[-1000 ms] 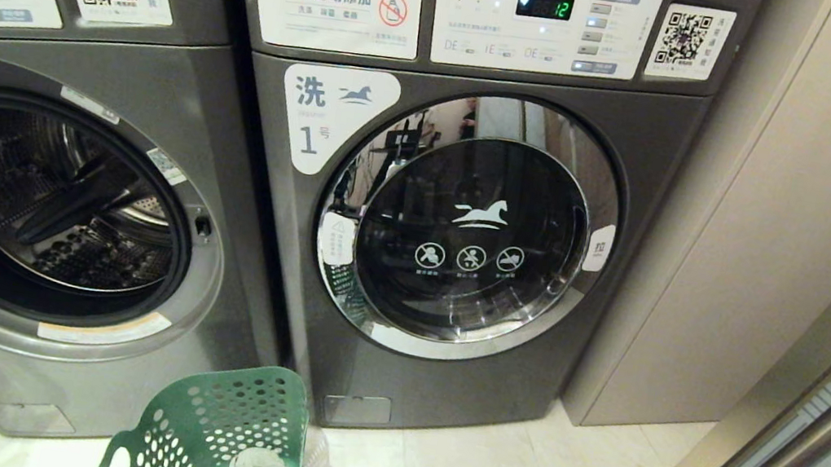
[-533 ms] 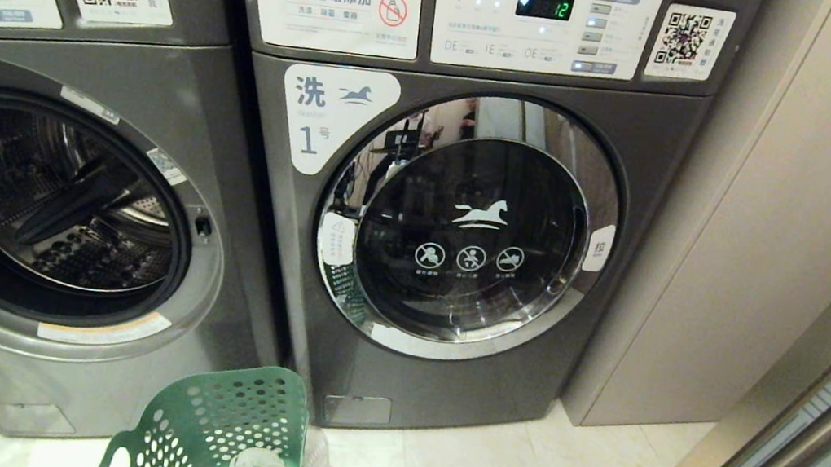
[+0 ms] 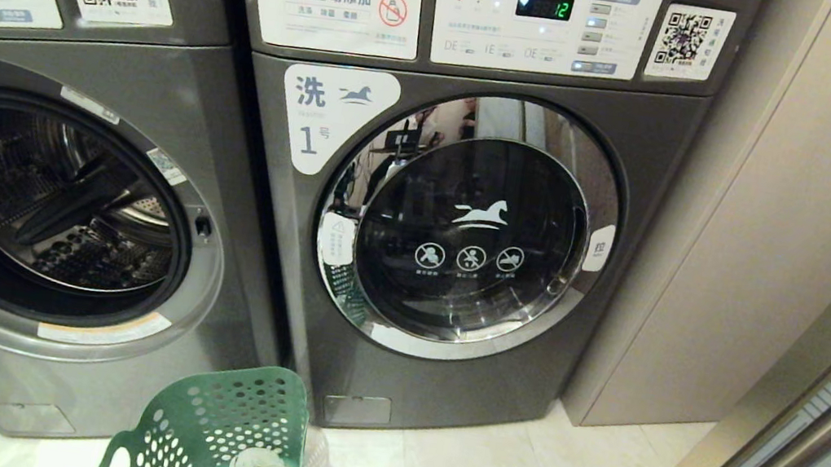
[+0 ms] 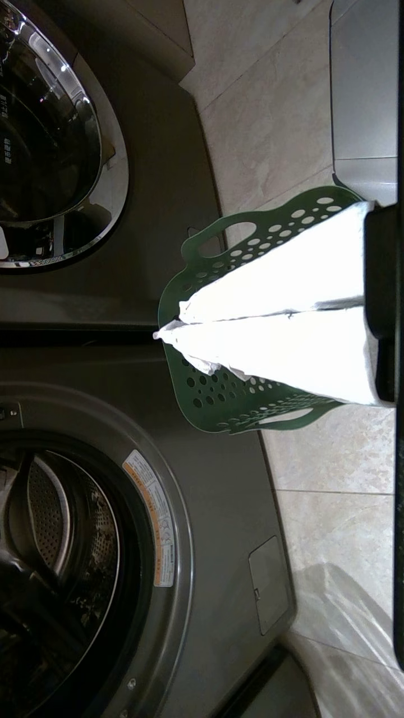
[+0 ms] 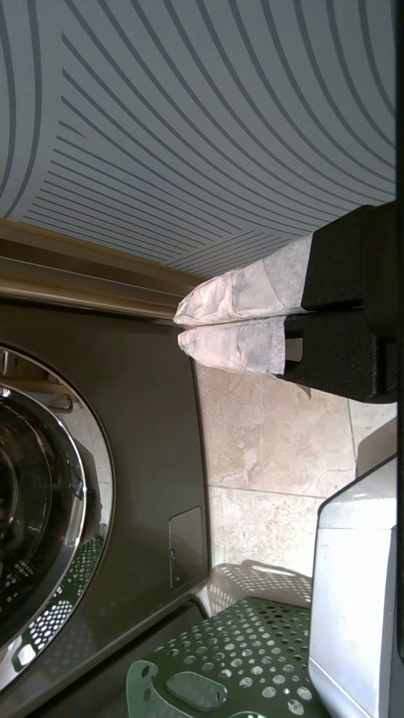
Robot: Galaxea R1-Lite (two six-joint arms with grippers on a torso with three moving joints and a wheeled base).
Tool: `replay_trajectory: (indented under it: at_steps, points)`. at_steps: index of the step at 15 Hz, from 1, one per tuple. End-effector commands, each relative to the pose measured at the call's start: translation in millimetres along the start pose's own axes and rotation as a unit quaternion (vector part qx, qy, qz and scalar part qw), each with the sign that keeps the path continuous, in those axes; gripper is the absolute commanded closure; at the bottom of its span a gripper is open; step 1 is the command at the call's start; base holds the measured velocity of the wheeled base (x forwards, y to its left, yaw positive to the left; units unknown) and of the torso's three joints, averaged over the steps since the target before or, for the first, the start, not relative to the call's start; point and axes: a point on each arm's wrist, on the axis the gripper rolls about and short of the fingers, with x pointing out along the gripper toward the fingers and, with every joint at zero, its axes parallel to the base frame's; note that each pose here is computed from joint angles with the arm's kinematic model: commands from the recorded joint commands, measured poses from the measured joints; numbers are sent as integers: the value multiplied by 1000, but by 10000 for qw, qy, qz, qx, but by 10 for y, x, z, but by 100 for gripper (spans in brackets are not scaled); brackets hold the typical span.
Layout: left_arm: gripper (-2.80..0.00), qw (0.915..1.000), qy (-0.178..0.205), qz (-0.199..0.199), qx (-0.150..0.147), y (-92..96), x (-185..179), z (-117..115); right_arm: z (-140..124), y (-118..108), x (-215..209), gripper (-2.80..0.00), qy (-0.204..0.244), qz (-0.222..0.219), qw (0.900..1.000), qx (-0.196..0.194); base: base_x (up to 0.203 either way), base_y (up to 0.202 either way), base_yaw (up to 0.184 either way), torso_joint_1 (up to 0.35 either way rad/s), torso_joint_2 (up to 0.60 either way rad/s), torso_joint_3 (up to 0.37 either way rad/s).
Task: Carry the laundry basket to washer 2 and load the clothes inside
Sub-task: Place the clothes into the washing machine
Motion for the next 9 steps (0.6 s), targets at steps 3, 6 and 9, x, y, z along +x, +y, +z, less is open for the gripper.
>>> replay_trajectory:
  at_steps: [3,6,9]
  points:
    - [0,10000,-13,-4,21,0,1,-1,0,0,0,0,4,7,10000,-2,0,0,0,0,0,0]
    - [0,10000,-15,-4,16,0,1,0,0,0,0,0,4,4,10000,-2,-78,0,0,2,3,4]
    - [0,10000,-13,-5,-2,0,2,-4,0,0,0,0,4,2,10000,-2,-196,0,1,1,0,2]
